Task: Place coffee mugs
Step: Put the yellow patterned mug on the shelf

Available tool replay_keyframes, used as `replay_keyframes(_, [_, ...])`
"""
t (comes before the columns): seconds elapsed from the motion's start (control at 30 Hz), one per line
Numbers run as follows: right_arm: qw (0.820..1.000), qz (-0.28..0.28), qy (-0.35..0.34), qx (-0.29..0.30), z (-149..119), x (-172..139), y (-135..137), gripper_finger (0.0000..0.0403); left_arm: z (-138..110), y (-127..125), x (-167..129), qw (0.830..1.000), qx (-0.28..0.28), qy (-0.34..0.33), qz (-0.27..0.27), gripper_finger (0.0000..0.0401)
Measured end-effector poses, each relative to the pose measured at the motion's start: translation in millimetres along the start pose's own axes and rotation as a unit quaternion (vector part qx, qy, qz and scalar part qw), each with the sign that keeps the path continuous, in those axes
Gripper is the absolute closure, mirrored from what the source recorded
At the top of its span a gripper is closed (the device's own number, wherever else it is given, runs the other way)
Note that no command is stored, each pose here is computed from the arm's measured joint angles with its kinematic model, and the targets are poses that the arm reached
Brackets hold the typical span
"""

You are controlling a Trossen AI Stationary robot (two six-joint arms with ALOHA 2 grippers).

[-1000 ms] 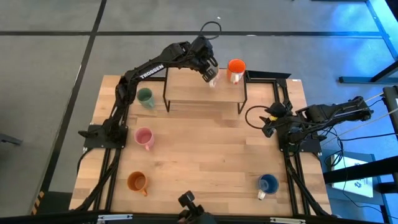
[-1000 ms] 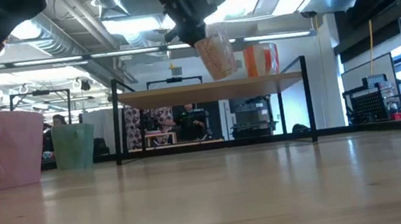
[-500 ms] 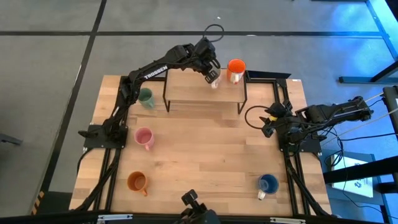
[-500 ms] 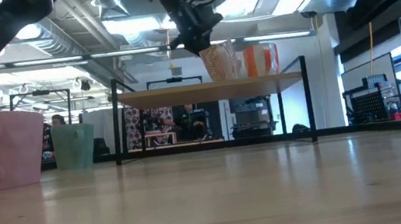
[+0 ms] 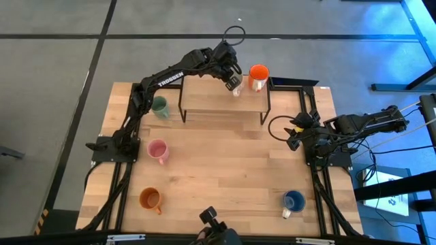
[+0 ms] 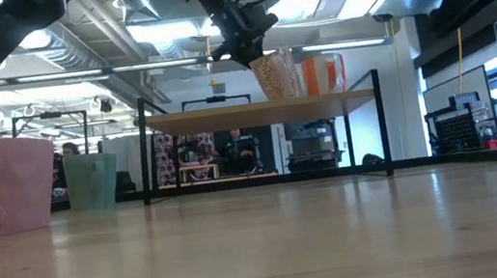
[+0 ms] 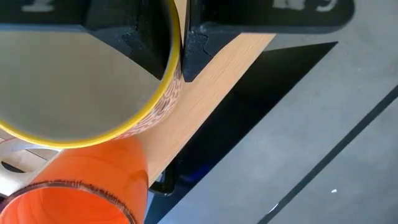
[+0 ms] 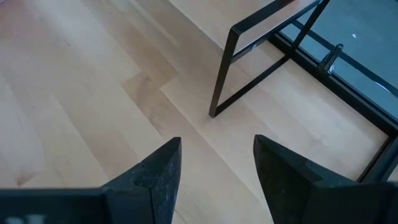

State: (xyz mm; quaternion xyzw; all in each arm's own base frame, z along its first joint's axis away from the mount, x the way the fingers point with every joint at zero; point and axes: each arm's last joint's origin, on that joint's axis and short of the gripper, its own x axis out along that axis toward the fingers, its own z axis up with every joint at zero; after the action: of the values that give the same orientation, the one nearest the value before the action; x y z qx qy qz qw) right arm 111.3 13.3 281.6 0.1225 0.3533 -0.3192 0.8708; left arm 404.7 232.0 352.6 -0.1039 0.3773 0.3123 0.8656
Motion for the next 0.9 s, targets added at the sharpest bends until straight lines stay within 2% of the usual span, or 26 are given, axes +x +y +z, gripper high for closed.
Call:
replay_keyframes(0.33, [1.000,0.000,0.000,0.000,0.1,-0.1,0.0,0.0217,0.2,1.5,0.7,1.000,-0.002,0.001,-0.016,0.0368])
replay_keyframes(0.63, [1.000,0.005,0.006,-0.001,-0.4,-0.1,0.2,0.0217,1.9,2.5,0.8,1.000,-0.004,-0.007,-0.016,0.0301])
replay_keyframes(0.9, [1.000,0.008,0.009,-0.001,-0.6,-0.1,0.3,0.0217,6.4,2.6,1.0,0.999,-0.007,-0.031,-0.010,0.0292])
